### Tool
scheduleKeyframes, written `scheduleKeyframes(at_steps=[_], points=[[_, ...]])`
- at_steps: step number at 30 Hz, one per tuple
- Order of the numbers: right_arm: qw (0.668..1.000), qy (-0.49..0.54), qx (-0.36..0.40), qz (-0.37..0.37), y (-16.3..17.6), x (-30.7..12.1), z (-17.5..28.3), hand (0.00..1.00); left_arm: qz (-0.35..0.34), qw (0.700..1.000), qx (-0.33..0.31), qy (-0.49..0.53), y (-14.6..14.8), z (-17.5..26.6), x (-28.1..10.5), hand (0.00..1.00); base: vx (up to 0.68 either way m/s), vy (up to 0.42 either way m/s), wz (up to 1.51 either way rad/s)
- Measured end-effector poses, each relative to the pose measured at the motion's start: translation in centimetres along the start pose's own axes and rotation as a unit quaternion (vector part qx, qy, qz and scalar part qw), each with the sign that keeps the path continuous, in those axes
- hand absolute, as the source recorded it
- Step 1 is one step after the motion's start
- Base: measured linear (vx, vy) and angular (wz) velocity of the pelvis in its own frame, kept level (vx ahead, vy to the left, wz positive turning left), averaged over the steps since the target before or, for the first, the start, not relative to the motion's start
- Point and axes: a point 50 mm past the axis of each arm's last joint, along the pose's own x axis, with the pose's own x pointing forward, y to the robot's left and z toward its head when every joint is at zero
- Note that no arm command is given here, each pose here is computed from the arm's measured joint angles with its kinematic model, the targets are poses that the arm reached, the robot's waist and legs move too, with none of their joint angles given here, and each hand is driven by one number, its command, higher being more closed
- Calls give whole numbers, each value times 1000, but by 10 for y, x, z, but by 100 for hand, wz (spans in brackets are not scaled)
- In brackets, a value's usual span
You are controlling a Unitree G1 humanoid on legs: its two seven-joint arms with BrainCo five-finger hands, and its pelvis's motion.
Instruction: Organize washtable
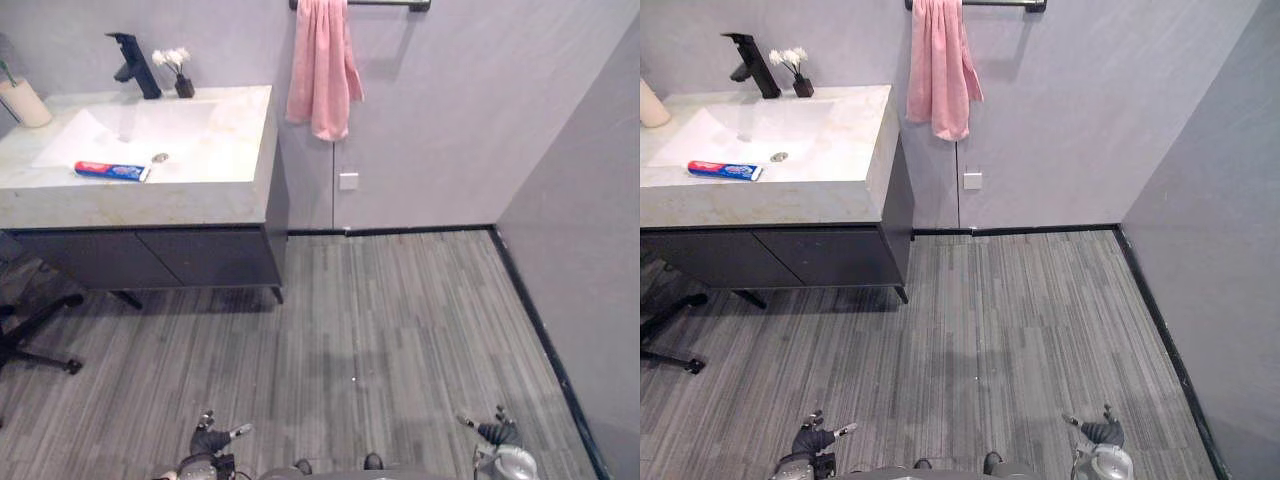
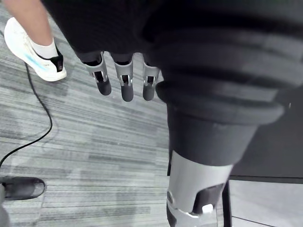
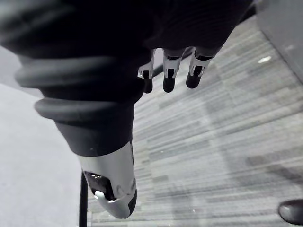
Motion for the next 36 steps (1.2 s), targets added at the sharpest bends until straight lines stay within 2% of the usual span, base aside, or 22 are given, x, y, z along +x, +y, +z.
scheduleKeyframes(at_steps=[6,12,19,27,36], points=[[998,-34,-28,44,1,2,14,0,-28,997,-3,-74,-3,30,-1,0,58,8,-6],[994,-47,-43,87,14,-1,18,0,-73,992,6,-100,-19,41,-4,0,25,-10,-1],[993,-66,-41,91,19,2,31,0,-97,987,0,-131,-30,54,-10,0,-31,-2,-17],[993,-80,-42,79,22,2,40,0,-91,985,-6,-145,-28,59,-14,0,1,47,-33],[990,-112,-41,78,26,1,57,0,-80,981,-7,-174,-31,79,-10,0,383,-14,9]])
